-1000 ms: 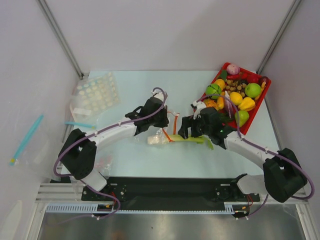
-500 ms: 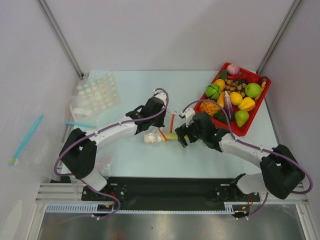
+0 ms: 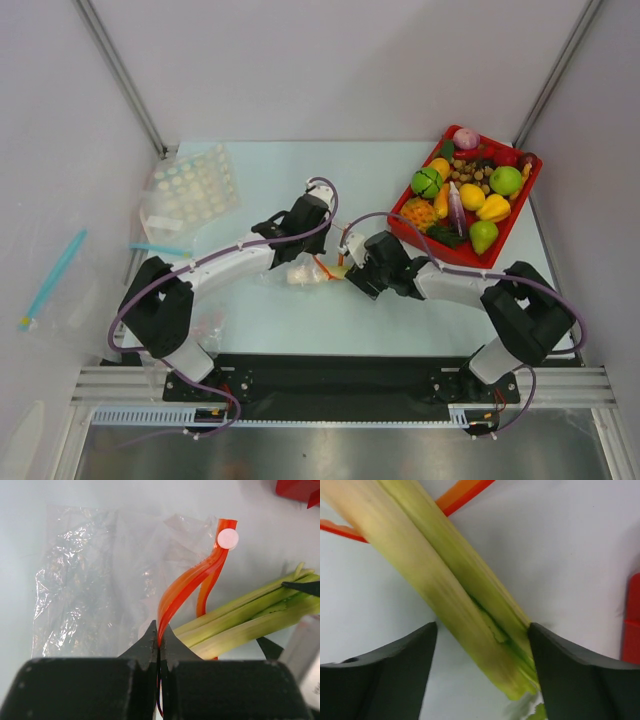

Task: Place the food in the zip-top bag and seal the zipper
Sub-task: Place the fake vegetable in the zipper food storage bag.

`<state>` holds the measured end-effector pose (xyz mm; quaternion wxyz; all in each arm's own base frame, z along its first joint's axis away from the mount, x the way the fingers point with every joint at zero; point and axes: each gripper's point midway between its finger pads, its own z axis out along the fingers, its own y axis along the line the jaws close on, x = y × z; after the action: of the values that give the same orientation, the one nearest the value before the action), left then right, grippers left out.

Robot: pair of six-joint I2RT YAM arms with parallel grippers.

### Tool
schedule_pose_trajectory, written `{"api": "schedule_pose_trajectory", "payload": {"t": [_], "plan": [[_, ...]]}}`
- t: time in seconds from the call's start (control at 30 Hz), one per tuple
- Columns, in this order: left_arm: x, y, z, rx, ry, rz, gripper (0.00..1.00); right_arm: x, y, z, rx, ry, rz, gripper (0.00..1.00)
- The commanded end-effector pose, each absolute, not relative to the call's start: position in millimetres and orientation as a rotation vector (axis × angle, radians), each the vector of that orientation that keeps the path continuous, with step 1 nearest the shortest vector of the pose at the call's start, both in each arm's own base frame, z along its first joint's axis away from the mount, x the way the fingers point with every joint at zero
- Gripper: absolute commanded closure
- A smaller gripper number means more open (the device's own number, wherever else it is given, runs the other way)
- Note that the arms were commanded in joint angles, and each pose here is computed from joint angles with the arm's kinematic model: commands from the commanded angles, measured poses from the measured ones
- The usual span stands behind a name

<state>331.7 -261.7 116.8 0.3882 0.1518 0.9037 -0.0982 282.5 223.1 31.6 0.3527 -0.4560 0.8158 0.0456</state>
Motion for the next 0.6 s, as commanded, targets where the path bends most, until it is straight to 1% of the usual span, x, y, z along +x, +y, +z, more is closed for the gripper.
{"api": "schedule_pose_trajectory", "payload": {"t": [0.0, 0.03, 0.07, 0.17, 0.23, 0.27, 0.33, 0.37, 0.57], "plan": [[341.1, -266.9, 134.7, 0.390, 2.250, -0.251, 1.00, 298.6, 225.1, 39.2, -1.185, 2.098, 0.079, 0.26], [340.5, -267.1, 133.5, 0.393, 2.253, -0.252, 1.00, 297.8, 226.5, 38.4, -1.193, 2.102, 0.085, 0.34], [340.2, -268.0, 135.5, 0.392, 2.249, -0.262, 1.00, 298.0, 227.6, 40.3, -1.193, 2.101, 0.084, 0.49], [337.4, -272.6, 140.7, 0.408, 2.235, -0.301, 1.00, 291.4, 232.1, 53.2, -1.199, 2.058, 0.091, 0.66], [336.2, -274.8, 144.7, 0.423, 2.215, -0.302, 1.00, 286.5, 238.4, 63.1, -1.203, 2.020, 0.112, 0.71], [333.5, -277.8, 145.6, 0.436, 2.206, -0.302, 1.00, 281.1, 243.2, 72.9, -1.203, 1.987, 0.131, 0.79], [332.0, -281.6, 150.9, 0.451, 2.184, -0.302, 1.00, 273.6, 250.0, 81.5, -1.205, 1.967, 0.186, 0.91], [328.7, -285.1, 149.8, 0.467, 2.181, -0.306, 1.00, 269.8, 253.1, 84.5, -1.206, 1.960, 0.219, 1.00], [319.5, -294.4, 162.6, 0.486, 2.138, -0.344, 1.00, 251.1, 273.2, 110.0, -1.141, 1.930, 0.454, 1.00]]}}
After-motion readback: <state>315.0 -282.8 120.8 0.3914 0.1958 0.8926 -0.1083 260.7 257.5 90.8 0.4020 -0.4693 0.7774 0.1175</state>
